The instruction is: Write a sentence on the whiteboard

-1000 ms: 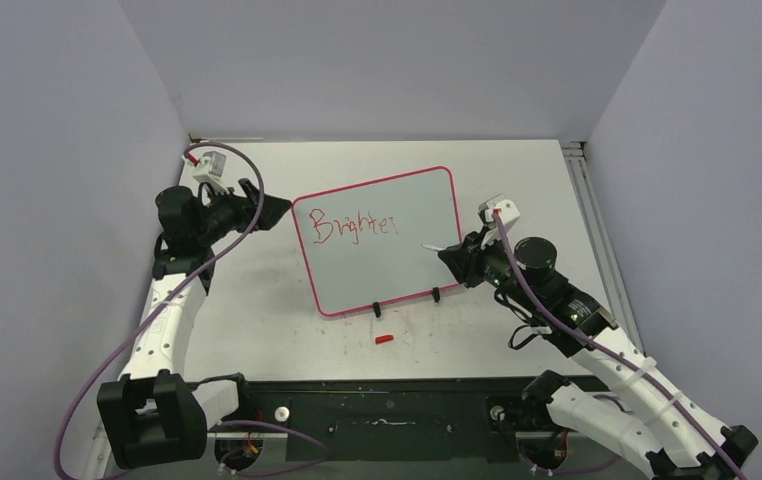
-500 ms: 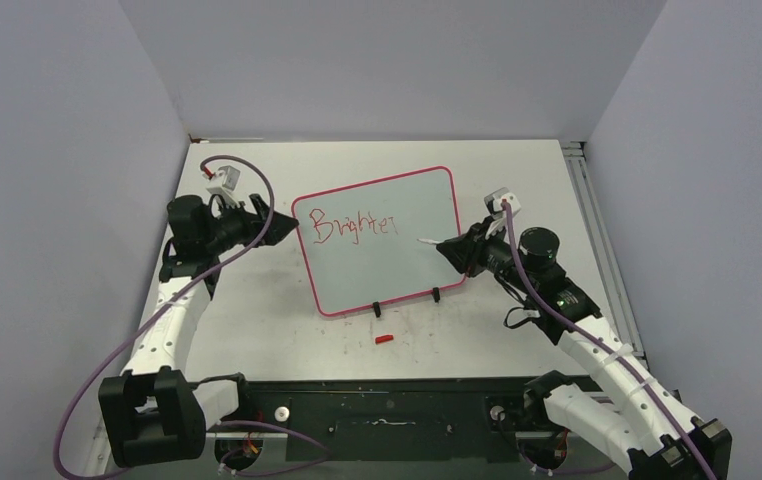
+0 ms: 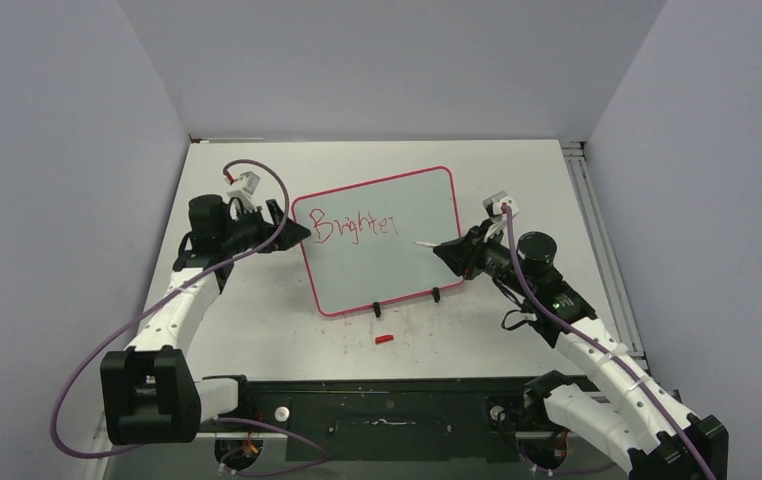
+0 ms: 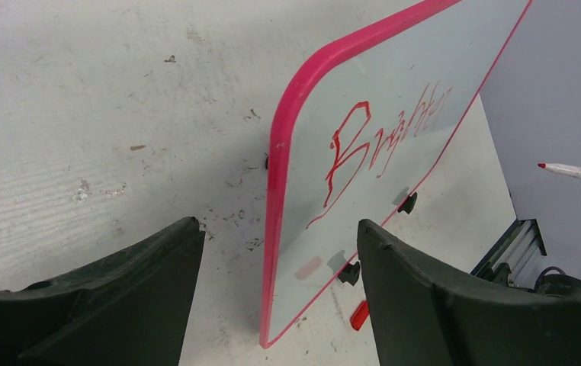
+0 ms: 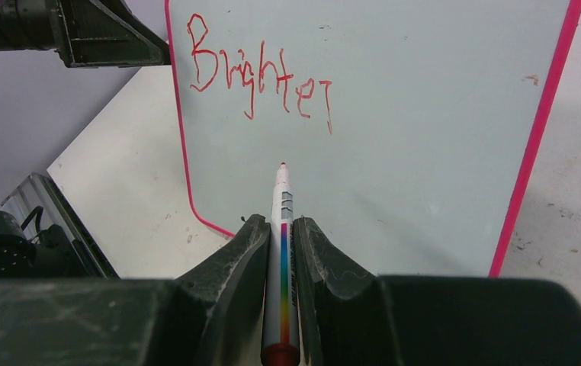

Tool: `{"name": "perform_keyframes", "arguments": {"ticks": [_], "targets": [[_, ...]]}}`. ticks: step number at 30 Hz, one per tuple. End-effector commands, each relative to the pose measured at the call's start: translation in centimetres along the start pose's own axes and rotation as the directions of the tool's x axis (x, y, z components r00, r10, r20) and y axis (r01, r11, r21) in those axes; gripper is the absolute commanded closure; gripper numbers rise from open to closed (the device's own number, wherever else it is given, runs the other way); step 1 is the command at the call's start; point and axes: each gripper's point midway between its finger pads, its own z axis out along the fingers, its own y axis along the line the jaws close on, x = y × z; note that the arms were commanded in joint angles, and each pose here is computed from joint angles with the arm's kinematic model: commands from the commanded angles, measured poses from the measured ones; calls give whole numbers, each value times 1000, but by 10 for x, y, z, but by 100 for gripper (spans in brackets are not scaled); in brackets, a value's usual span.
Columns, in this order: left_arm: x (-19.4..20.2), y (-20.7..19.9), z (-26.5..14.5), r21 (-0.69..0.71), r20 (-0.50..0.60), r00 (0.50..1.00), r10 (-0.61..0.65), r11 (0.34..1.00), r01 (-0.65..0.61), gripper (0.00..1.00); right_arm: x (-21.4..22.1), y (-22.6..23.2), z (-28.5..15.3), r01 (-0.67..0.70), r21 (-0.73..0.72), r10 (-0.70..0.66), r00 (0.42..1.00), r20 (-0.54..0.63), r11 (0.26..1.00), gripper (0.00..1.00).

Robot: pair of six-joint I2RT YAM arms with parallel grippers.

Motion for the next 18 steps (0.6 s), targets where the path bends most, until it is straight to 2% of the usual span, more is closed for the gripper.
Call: {"name": "perform_keyframes", "arguments": {"ticks": [1, 7, 13, 18], "targets": [[-13, -2, 0, -17, 26, 999, 26, 1000, -26, 29, -11, 6, 5, 20, -13, -19, 998, 61, 1000, 95], [-11, 8, 0, -70, 13, 999, 30, 997, -29, 30, -8, 12, 11, 32, 0, -32, 997, 69, 999, 95], [-3, -13, 9, 21, -12, 999, 47, 999, -47, 31, -4, 11, 18, 15, -2, -14, 998, 60, 1000, 95], [4, -12, 14, 19, -43, 998, 40, 999, -39, 36, -9, 7, 24, 15, 26, -17, 997, 82, 1000, 95]]}}
